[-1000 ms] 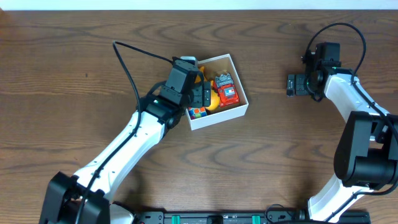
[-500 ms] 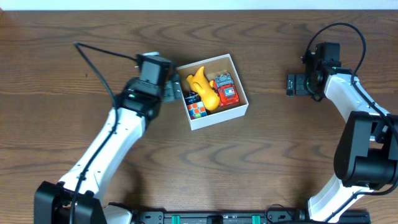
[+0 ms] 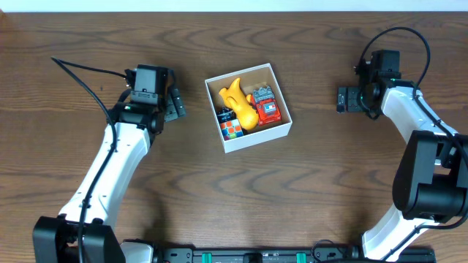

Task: Pack container
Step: 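Withdraw the left gripper from the box to the left, then grasp the red lettered ball and lift it with the right gripper, then carry the red ball over the box and lower it inside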

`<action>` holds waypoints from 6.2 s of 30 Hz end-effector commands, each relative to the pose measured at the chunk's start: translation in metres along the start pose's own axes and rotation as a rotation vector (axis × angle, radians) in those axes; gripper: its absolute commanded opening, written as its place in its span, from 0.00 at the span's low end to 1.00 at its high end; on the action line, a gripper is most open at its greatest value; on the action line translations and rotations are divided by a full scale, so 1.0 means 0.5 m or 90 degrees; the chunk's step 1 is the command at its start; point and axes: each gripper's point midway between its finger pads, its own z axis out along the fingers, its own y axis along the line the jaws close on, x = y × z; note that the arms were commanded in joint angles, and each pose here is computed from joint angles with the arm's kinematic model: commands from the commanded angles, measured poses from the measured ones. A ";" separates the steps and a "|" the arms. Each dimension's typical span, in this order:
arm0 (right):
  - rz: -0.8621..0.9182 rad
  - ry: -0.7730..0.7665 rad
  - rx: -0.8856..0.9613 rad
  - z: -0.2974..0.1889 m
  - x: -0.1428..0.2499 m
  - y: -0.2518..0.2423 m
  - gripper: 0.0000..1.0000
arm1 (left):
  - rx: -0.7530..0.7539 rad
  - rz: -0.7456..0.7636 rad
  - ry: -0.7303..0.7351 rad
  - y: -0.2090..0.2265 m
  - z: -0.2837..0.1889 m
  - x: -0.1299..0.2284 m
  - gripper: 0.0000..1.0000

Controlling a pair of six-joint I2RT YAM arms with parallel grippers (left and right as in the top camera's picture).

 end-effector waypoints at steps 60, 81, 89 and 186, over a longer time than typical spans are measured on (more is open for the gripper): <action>-0.348 -0.305 -0.227 -0.312 -0.110 0.592 0.01 | -0.033 -0.002 0.025 0.039 0.009 0.009 0.98; -0.287 -0.344 -0.153 -0.303 -0.165 0.537 0.91 | -0.035 -0.001 0.030 0.040 0.009 0.013 0.98; -0.323 -0.319 -0.284 -0.321 -0.129 0.597 0.79 | -0.035 0.000 0.031 0.040 0.008 0.013 0.98; -0.345 -0.258 -0.308 -0.180 -0.035 0.748 0.01 | -0.037 0.001 0.036 0.042 0.008 0.017 0.98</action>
